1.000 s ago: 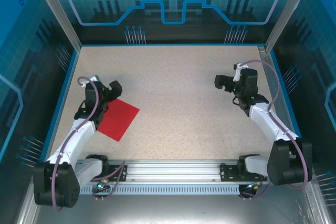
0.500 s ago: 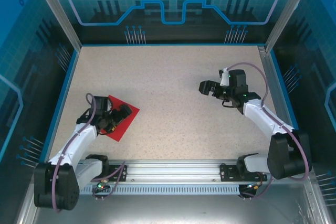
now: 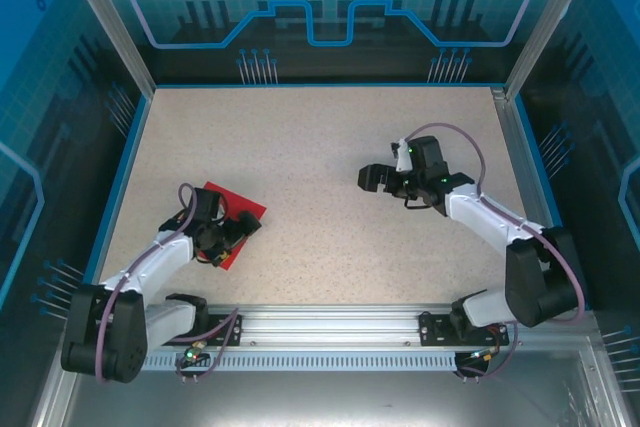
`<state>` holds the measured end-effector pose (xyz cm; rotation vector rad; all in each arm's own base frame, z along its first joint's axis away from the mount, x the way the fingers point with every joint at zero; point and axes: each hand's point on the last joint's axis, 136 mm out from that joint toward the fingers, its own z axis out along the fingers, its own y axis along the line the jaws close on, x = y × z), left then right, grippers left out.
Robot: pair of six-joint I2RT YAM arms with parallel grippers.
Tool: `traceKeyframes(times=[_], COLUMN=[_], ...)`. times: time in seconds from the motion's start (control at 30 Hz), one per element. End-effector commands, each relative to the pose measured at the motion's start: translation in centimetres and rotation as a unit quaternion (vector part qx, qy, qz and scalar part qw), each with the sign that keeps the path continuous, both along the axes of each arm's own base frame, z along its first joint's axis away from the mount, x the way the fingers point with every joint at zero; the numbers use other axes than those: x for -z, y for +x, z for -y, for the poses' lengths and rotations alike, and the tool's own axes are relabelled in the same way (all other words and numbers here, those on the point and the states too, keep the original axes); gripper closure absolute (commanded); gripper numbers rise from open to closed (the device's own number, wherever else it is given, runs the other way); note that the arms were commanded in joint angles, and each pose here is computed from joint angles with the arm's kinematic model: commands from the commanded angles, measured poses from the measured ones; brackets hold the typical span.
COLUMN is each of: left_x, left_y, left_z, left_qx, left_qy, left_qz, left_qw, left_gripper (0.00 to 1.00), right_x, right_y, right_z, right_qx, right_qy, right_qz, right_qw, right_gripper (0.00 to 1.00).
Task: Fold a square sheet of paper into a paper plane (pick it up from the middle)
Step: Move the square sheet of paper to the center of the table.
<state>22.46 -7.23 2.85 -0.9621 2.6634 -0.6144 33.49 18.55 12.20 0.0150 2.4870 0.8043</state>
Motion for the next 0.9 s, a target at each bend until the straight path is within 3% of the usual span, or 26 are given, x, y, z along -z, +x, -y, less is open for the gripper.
traceKeyframes(times=[0.0, 0.2, 0.57, 0.73, 0.87], left_x=[2.0, 1.7, -0.2, -4.3, -7.1], left_y=[-1.7, 0.0, 6.3, 7.6, 7.5], left_z=[1.1, 4.5, 15.4, 14.2, 9.5], left_qx=[-0.015, -0.004, 0.084, 0.093, 0.060], left_qy=[-0.018, -0.057, -0.135, -0.093, -0.028], left_qz=[-0.037, -0.026, 0.019, 0.075, 0.113], left_qw=[0.999, 0.998, 0.987, 0.988, 0.991], left_gripper=[0.01, 0.01, 0.01, 0.01, 0.01], right_x=[0.8, 1.0, 3.6, 2.6, 2.5], right_y=[-0.8, -1.2, -2.8, -2.9, -3.3], right_z=[-1.1, -2.2, -0.6, -1.5, -4.2], right_qx=[-0.009, -0.014, 0.035, 0.034, 0.017], right_qy=[-0.018, -0.045, -0.097, -0.072, -0.037], right_qz=[-0.020, -0.026, -0.071, -0.063, -0.067], right_qw=[1.000, 0.999, 0.992, 0.995, 0.997], right_gripper=[0.01, 0.01, 0.01, 0.01, 0.04])
